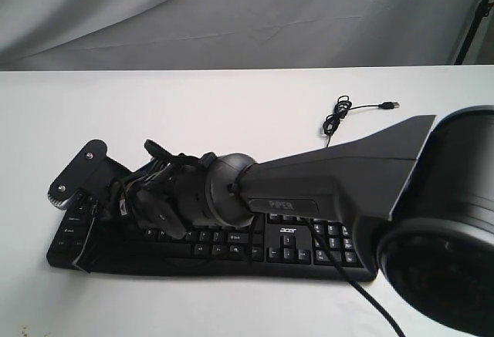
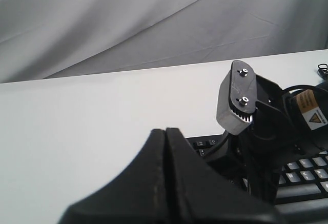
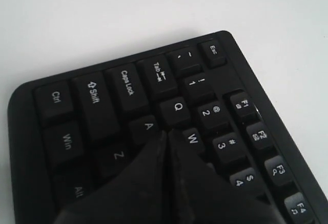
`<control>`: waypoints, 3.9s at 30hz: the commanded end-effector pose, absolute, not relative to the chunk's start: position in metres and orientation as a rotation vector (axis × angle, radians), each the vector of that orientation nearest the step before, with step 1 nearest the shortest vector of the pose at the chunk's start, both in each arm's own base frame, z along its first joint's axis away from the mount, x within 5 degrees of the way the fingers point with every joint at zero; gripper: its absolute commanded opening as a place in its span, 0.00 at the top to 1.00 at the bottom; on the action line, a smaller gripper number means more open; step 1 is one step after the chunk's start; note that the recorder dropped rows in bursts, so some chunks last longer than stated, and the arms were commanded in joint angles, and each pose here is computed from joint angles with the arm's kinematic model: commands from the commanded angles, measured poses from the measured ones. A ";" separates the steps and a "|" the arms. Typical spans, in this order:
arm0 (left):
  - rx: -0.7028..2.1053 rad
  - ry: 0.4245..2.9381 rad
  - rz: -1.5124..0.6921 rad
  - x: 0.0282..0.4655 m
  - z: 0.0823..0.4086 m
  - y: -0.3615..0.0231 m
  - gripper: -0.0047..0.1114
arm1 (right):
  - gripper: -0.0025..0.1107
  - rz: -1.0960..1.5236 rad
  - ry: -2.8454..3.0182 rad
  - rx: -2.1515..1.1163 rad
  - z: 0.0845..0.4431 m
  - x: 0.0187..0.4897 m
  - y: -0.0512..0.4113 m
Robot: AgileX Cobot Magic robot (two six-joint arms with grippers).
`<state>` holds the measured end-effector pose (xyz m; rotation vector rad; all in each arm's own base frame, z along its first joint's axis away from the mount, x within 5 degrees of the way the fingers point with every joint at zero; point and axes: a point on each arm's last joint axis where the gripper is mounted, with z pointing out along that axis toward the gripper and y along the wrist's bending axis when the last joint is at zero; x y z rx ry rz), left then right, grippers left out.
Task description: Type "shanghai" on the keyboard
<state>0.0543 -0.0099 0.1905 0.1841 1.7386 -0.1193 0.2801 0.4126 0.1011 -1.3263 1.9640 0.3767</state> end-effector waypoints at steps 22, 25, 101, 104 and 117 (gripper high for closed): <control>0.185 1.735 -0.124 0.054 0.190 -0.010 0.96 | 0.98 0.363 1.948 -1.340 0.110 0.283 0.411; 0.185 1.735 -0.124 0.054 0.190 -0.010 0.96 | 0.98 0.360 1.910 -1.342 0.127 0.281 0.408; 0.185 1.735 -0.124 0.054 0.190 -0.010 0.96 | 0.98 0.322 2.025 -1.292 0.107 0.270 0.346; 0.185 1.735 -0.124 0.054 0.190 -0.010 0.96 | 0.98 0.318 2.030 -1.298 0.098 0.270 0.346; 0.185 1.735 -0.124 0.054 0.190 -0.010 0.96 | 0.98 0.323 2.005 -1.290 0.110 0.271 0.346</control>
